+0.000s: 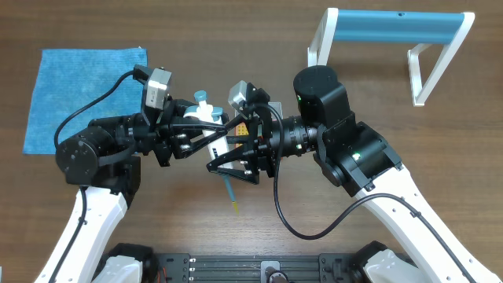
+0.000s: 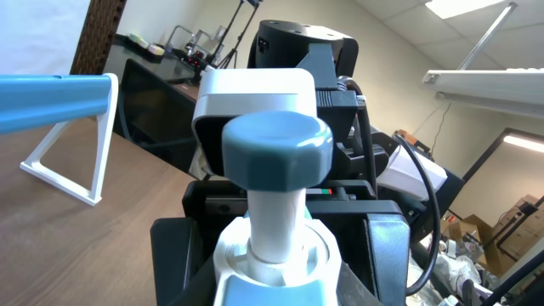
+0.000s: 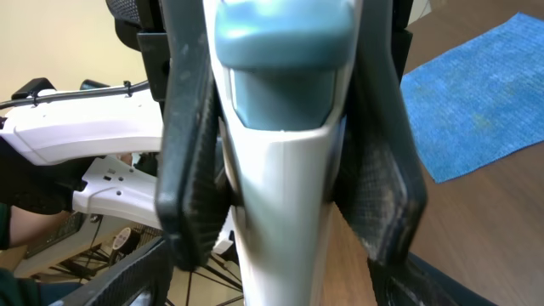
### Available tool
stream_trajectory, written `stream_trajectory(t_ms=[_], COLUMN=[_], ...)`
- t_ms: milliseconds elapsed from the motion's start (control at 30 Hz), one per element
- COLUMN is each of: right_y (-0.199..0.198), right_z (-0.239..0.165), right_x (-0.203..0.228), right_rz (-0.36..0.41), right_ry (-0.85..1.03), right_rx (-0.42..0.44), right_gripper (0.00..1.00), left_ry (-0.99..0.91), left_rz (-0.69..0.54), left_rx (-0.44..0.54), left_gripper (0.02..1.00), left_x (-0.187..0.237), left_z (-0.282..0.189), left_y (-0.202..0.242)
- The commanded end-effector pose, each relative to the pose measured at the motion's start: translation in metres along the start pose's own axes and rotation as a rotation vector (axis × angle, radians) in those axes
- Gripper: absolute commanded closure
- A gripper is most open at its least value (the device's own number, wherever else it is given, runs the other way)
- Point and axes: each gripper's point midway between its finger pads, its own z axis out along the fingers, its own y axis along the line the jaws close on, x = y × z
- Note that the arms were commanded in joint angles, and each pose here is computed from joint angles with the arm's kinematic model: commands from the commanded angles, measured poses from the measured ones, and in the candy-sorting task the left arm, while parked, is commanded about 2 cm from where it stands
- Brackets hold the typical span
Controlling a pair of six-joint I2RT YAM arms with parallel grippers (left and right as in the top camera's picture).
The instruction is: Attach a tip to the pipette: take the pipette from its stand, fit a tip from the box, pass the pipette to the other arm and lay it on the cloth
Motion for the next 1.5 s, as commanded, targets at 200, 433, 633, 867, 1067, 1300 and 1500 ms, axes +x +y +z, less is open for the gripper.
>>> stream_trajectory(t_ms=[200, 433, 633, 867, 1067, 1300, 1500], right_y=[-0.013, -0.069, -0.117, -0.022, 0.083, 0.112, 0.099], right_z=[-0.028, -0.093, -0.189, -0.288, -0.319, -0.315, -0.312], right_x=[-0.017, -0.018, -0.002, -0.032, -0.010, 0.054, 0.099], right_rz=[-0.034, -0.002, -0.073, -0.198, -0.312, -0.284, -0.205], right_ry=[-0.066, -0.140, -0.091, -0.447, -0.712, -0.661, -0.495], right_rx=[0.066, 0.381, 1.112, 1.536, 1.569, 1.566, 1.619], right_gripper=[0.240, 0.235, 0.237, 0.235, 0.235, 0.233, 0.233], left_ry=[-0.035, -0.088, -0.135, -0.162, -0.219, -0.252, -0.248], left_rz=[0.054, 0.038, 0.083, 0.181, 0.185, 0.203, 0.226], left_rx=[-0.069, -0.231, -0.352, -0.519, -0.668, -0.776, -0.788], left_gripper=[0.991, 0.991, 0.991, 0.991, 0.991, 0.993, 0.993], left_x=[-0.016, -0.032, -0.049, -0.086, -0.097, -0.094, -0.092], left_z=[-0.019, -0.069, -0.105, -0.149, -0.199, -0.250, -0.264], left_y=[0.009, 0.030, 0.031, 0.014, 0.017, 0.032, 0.043])
